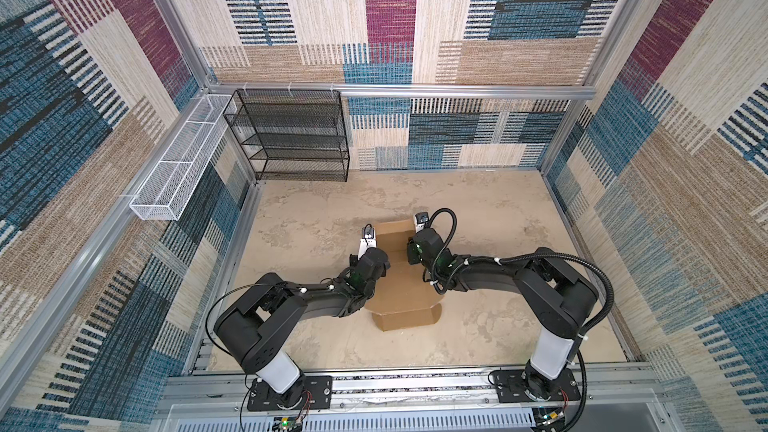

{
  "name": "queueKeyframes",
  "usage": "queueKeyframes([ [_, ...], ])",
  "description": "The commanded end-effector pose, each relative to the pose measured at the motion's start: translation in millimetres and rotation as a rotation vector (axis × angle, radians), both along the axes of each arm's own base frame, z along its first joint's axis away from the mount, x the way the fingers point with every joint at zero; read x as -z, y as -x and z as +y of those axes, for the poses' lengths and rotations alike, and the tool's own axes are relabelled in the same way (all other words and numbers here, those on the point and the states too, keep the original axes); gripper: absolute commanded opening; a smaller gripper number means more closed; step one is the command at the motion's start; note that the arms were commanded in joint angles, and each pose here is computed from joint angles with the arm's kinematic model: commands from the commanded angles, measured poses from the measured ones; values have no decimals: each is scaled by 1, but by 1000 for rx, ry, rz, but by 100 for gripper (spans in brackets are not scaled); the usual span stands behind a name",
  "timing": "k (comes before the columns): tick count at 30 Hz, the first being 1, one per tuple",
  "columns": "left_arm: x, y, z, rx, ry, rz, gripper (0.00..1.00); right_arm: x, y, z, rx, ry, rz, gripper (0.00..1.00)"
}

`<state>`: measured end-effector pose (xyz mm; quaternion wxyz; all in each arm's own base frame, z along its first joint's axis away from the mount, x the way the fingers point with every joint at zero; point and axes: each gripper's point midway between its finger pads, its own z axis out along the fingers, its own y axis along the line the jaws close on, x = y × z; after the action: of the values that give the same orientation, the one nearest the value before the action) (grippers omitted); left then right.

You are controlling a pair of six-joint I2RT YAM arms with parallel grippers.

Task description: Fold the paper box

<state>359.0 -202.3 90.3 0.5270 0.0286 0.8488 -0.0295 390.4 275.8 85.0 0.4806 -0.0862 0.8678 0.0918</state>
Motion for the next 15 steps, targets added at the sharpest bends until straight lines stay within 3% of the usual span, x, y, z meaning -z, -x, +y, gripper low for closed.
queueKeyframes([
  [1, 9, 6, 4, 7, -30, 36, 0, -6, 1, 1, 1, -20, -11, 41],
  [9, 6, 7, 6, -2, -30, 32, 0, -4, 7, -5, 13, -20, -1, 39],
  [15, 7, 7, 7, -1, -32, 36, 0, 1, 13, -11, 29, -26, 8, 25],
])
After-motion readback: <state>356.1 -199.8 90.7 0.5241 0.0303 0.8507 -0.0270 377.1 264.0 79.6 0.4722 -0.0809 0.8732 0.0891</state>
